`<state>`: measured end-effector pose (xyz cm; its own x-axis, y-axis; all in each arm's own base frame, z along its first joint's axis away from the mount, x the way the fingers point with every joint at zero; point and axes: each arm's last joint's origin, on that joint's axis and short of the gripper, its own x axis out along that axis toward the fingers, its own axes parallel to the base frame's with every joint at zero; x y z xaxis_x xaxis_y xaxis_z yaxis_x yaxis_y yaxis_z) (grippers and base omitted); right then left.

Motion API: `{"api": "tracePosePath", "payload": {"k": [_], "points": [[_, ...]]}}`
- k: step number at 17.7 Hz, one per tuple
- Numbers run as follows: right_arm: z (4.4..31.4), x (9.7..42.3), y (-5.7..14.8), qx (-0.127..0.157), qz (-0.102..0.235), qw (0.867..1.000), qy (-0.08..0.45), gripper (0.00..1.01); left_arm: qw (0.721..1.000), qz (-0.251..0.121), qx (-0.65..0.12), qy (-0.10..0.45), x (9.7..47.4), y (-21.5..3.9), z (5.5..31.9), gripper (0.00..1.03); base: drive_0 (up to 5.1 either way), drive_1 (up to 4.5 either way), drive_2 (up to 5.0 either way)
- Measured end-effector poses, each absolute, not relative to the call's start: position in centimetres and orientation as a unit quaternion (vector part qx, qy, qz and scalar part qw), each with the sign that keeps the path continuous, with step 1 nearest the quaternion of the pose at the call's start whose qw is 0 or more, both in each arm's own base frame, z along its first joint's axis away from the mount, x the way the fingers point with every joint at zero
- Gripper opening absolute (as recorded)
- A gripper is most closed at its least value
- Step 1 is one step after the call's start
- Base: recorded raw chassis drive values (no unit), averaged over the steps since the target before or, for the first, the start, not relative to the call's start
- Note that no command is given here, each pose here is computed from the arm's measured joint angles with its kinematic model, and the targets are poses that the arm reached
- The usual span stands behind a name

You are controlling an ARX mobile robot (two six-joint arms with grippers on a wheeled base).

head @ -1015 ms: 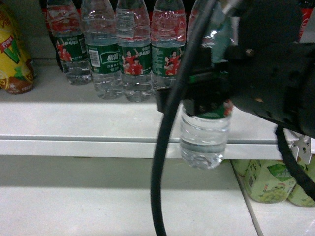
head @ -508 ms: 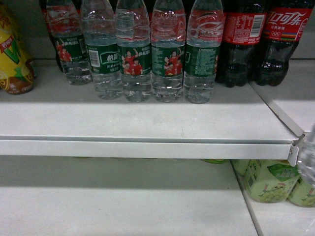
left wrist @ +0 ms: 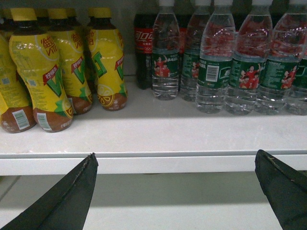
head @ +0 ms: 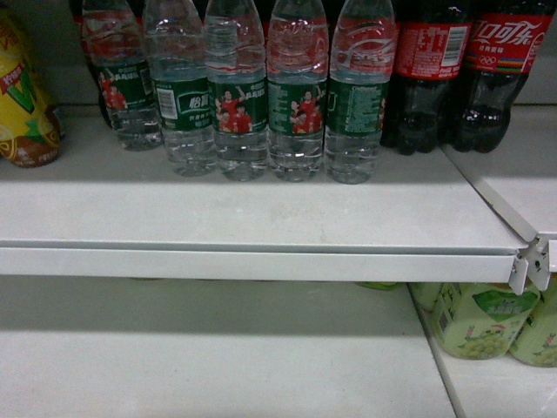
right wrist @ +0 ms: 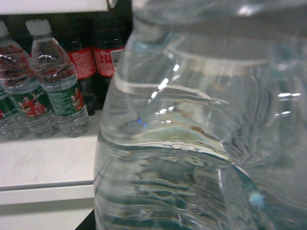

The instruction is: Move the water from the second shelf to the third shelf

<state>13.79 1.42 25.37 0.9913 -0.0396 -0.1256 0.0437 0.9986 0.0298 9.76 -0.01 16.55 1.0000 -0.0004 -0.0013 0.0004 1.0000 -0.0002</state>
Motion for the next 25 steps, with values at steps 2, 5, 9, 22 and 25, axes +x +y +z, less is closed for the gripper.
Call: {"api": "tracePosePath", "payload": {"k": [2,5,9,22,25], "points": [[25.57,13.61,1.20,0.017,-0.034,0.998,0.058,0.43,1.000,0.000,0.000,0.001,9.76,-0.01,16.55,0.98,0.0,0.00,0.0],[25.47,13.65,1.13,0.023,-0.038,0.997,0.063,0.43,1.000,0.000,0.000,0.001,9.76,-0.01,16.55,0.98,0.0,0.00,0.0],[25.43,13.62,1.14,0.034,-0.038,0.997,0.065,0.43,1.000,0.000,0.000,0.001,9.76,-0.01,16.55,0.98,0.0,0.00,0.0],[25.42,13.62,1.15,0.034,-0.036,0.997,0.065,0.43,1.000,0.001,0.000,0.001,9.76,0.00,16.54,0.98,0.0,0.00,0.0],[25.43,13.62,1.15,0.035,-0.036,0.997,0.065,0.43,1.000,0.000,0.000,0.001,9.76,0.00,16.54,0.98,0.0,0.00,0.0]]}}
